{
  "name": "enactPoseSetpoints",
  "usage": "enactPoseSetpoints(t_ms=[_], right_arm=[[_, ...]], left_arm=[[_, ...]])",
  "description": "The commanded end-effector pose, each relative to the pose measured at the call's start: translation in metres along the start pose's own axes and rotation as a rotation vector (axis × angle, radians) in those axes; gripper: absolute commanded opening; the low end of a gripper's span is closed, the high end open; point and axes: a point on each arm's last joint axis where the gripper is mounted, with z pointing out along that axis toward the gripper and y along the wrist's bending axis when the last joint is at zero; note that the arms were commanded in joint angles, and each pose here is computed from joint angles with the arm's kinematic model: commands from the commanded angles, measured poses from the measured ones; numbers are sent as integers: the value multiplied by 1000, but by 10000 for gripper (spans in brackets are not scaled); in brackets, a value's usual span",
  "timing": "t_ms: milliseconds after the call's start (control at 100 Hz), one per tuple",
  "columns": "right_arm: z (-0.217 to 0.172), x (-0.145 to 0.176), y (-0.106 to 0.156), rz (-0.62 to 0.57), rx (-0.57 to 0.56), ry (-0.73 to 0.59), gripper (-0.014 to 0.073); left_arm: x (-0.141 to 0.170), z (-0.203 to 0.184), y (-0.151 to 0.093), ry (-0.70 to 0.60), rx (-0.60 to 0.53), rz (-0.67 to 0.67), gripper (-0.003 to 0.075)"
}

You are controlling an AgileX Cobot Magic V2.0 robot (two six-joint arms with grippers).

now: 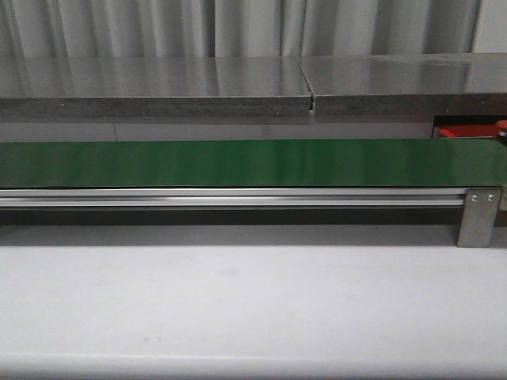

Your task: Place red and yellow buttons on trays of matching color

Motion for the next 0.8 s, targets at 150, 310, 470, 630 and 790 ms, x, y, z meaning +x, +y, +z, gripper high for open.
enactPoseSetpoints(t_ms=[150,310,470,630,790], right_arm=[[-3,-15,1,-16,-4,-114,-117],[-3,-15,1,-16,-4,-114,-117],[-3,-15,1,-16,-4,-114,-117],[-3,-15,1,-16,-4,-114,-117],[-3,-15,1,-16,-4,-114,-117]], left_arm=[[-6,-5,6,-244,-70,40,-20],[7,-6,10,-400,-100,-3,-20],[32,-6,13,-415,-116,-48,-20],[55,-6,14,-455,-132,-47,-20],[76,-6,17,-538,-164,-47,-20]])
